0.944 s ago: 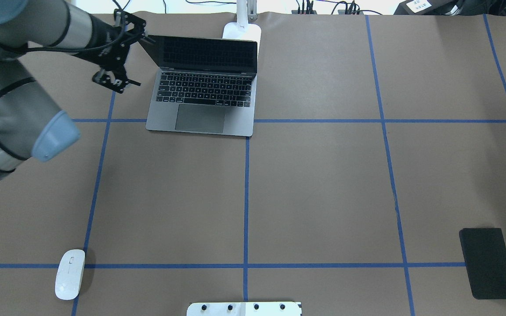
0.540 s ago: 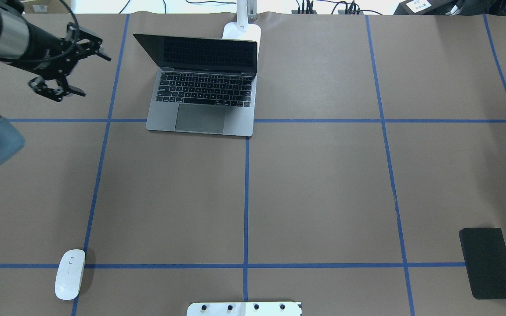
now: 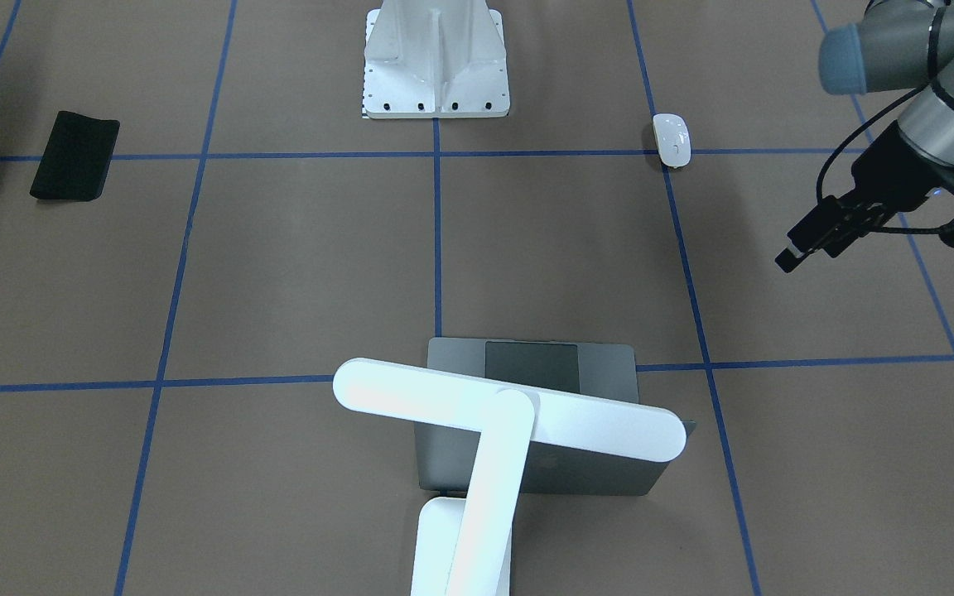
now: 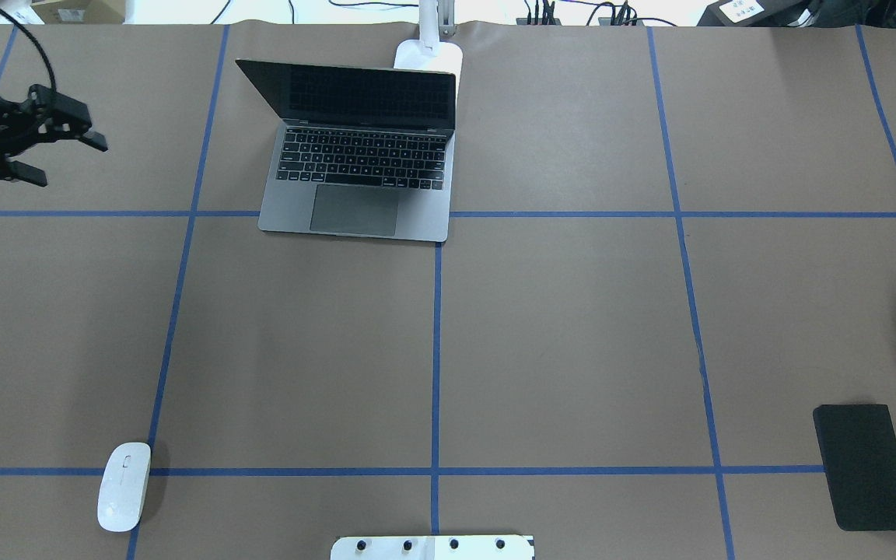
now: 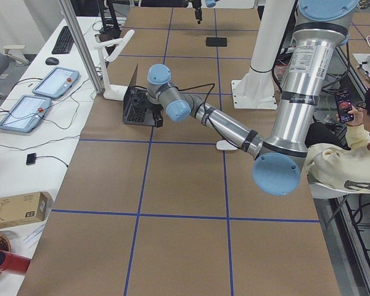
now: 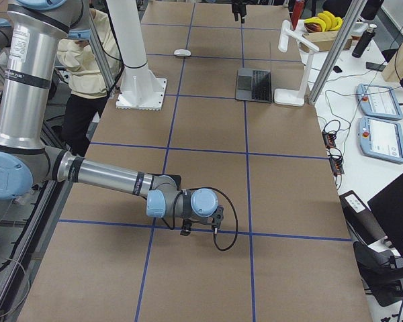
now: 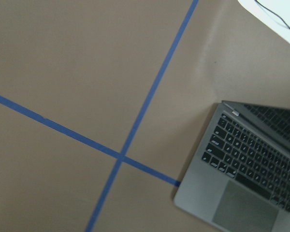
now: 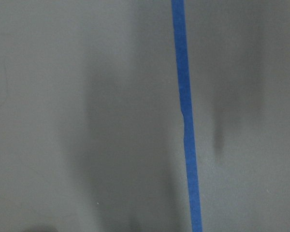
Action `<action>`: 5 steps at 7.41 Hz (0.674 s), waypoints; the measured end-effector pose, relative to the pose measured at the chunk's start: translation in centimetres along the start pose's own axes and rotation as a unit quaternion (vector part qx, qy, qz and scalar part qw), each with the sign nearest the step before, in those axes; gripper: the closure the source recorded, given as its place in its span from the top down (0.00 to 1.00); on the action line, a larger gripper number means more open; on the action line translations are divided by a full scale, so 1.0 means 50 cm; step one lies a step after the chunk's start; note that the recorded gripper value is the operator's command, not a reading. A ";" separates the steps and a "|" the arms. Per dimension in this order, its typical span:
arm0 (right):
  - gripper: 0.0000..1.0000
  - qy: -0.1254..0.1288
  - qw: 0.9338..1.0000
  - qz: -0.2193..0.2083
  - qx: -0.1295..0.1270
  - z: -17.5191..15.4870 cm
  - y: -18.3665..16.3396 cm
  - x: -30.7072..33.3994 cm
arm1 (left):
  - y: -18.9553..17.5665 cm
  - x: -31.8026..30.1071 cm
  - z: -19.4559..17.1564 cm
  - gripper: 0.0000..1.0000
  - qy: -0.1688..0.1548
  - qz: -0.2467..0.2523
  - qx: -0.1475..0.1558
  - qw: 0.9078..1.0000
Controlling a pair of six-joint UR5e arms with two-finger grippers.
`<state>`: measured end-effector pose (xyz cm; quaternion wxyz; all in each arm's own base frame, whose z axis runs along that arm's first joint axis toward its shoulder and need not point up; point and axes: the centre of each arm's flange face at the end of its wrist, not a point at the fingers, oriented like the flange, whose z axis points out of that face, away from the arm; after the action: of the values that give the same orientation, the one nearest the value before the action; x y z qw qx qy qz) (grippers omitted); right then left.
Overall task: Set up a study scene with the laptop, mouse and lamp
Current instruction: 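Grasp the black mouse pad with the right gripper while the left arm waits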
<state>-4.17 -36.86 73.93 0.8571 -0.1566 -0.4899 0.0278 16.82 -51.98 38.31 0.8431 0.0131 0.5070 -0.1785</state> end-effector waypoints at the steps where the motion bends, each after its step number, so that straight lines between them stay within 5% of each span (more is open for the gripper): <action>1: 1.00 -0.027 0.999 0.000 -0.020 0.019 0.008 -0.010 | -0.006 -0.035 -0.019 0.99 0.003 0.028 -0.009 1.000; 3: 0.99 -0.057 0.996 -0.017 -0.060 0.062 0.018 -0.056 | -0.006 -0.069 -0.032 0.99 0.004 0.057 -0.013 0.998; 5: 0.98 -0.060 0.993 -0.046 -0.086 0.090 0.032 -0.109 | -0.001 -0.077 -0.037 0.99 0.007 0.066 -0.012 0.998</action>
<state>-10.64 -35.37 71.05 0.8102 -0.2047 -0.5474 -0.0448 13.63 -50.53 40.71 0.8497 0.0374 0.5130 -0.1162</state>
